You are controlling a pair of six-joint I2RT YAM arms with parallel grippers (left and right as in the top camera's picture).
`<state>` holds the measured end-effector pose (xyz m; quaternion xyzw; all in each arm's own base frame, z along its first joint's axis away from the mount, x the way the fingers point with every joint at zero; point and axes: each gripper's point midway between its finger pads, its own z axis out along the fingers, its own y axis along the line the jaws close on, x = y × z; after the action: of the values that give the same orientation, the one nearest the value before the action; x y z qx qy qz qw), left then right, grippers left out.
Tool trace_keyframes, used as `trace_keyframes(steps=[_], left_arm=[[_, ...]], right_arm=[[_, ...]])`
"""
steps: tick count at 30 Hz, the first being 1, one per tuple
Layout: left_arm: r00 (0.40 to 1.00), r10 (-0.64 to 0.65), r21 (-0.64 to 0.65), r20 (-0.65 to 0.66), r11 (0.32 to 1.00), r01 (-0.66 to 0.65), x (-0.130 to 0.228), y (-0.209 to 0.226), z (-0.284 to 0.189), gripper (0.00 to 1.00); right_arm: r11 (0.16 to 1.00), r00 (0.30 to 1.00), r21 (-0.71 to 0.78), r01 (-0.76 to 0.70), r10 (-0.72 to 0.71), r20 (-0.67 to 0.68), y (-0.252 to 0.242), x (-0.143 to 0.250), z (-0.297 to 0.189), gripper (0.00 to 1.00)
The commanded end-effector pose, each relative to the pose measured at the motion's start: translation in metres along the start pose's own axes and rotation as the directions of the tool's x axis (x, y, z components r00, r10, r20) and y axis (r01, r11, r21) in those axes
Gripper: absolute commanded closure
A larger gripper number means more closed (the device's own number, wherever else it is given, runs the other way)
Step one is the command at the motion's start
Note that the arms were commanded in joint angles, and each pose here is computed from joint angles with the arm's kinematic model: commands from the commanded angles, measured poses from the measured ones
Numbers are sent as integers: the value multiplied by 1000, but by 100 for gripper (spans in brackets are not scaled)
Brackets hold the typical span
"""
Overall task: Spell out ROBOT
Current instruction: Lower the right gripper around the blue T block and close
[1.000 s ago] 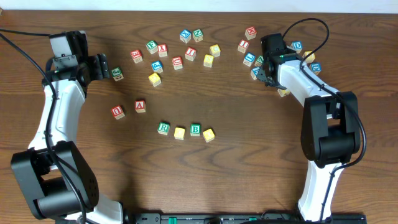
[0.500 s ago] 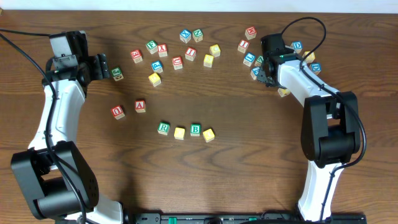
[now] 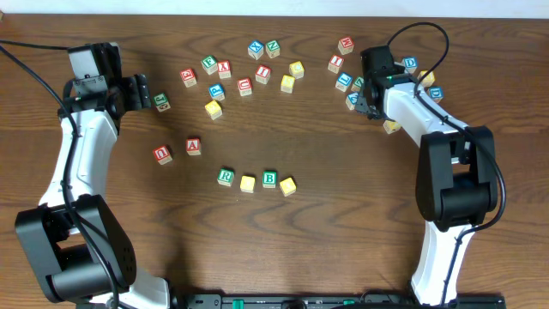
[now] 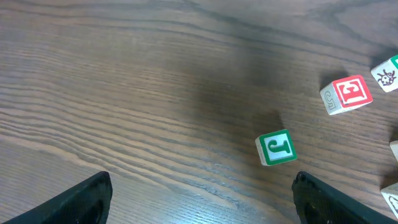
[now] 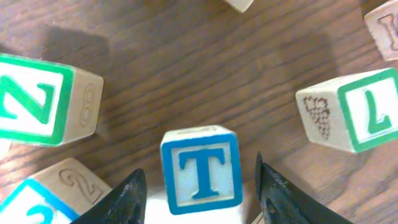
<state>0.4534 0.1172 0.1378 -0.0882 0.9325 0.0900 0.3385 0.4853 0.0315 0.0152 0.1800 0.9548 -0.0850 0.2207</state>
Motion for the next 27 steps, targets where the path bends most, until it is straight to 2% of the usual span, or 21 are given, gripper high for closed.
trace_keyframes(steps=[1,12,14,18,27], left_arm=[[1000,4,-4,-1,1000,-4,1,2,1,9],[1000,4,-5,-1,1000,-4,1,2,1,9],[1000,4,-5,-1,1000,-4,1,2,1,9],[1000,4,-5,-1,1000,-4,1,2,1,9],[1000,4,-5,-1,1000,-4,1,2,1,9]], right_arm=[[1000,1000,22,-9,9,18,-10,-10,3,48],[999,1000,-32,22,-22,-8,-5,-12,1,52],[999,1000,-31,22,-22,-7,-5,-12,1,55],[999,1000,-29,23,-23,-12,-6,-11,1,66],[999,1000,-28,24,-24,-13,-6,-11,1,64]])
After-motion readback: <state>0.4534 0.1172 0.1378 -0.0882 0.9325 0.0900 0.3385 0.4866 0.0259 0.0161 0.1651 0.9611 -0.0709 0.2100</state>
